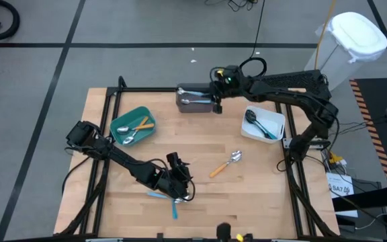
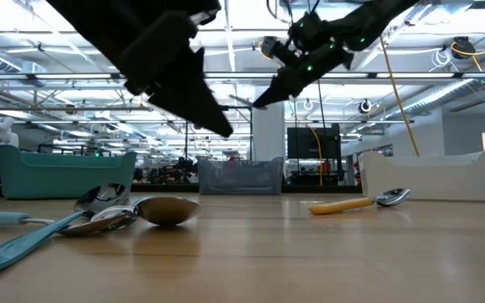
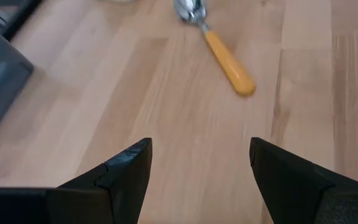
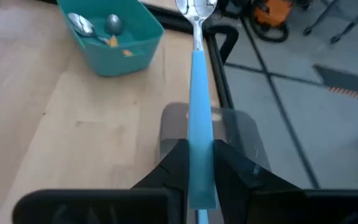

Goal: Sort silverware by color (type)
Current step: Put the light blue spoon into the black bin

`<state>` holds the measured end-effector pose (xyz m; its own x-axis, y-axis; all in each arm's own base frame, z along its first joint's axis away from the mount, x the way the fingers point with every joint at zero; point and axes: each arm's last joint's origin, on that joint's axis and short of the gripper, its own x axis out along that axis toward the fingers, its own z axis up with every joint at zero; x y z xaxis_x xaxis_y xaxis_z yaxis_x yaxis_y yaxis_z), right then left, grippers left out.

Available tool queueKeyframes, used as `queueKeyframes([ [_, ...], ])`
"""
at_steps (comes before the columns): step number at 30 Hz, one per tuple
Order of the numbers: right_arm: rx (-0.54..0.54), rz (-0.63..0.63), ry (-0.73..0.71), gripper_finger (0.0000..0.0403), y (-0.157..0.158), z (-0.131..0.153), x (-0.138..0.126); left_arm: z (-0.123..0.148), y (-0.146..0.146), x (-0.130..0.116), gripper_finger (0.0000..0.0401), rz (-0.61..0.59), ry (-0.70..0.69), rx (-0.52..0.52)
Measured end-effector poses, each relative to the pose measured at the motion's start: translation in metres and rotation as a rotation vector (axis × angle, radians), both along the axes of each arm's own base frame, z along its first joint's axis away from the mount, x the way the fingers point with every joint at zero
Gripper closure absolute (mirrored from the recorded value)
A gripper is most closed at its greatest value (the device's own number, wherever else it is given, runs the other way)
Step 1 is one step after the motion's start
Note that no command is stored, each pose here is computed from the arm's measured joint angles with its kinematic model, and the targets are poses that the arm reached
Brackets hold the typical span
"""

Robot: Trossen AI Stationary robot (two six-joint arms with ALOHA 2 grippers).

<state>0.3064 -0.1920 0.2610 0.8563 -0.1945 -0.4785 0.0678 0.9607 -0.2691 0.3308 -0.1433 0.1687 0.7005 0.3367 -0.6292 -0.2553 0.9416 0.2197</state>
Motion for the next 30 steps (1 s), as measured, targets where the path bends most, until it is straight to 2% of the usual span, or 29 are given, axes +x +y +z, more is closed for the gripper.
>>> queueKeyframes([
  [7, 0.056, -0.064, 0.071, 0.0354, -0.038, -0.025, 0.011, -0.008, 0.004, -0.012, 0.0133, 0.052, 0.121, -0.022],
  [14, 0.102, -0.098, 0.152, 0.0353, -0.062, -0.055, 0.013, -0.01, 0.007, -0.014, 0.0133, 0.125, 0.12, -0.059],
  [21, 0.088, -0.074, 0.21, 0.0352, -0.069, -0.074, 0.014, -0.009, 0.017, -0.008, 0.0133, 0.181, 0.088, -0.078],
  [30, 0.08, -0.066, 0.226, 0.0352, -0.071, -0.077, 0.012, -0.007, 0.027, -0.001, 0.0133, 0.23, 0.039, -0.11],
])
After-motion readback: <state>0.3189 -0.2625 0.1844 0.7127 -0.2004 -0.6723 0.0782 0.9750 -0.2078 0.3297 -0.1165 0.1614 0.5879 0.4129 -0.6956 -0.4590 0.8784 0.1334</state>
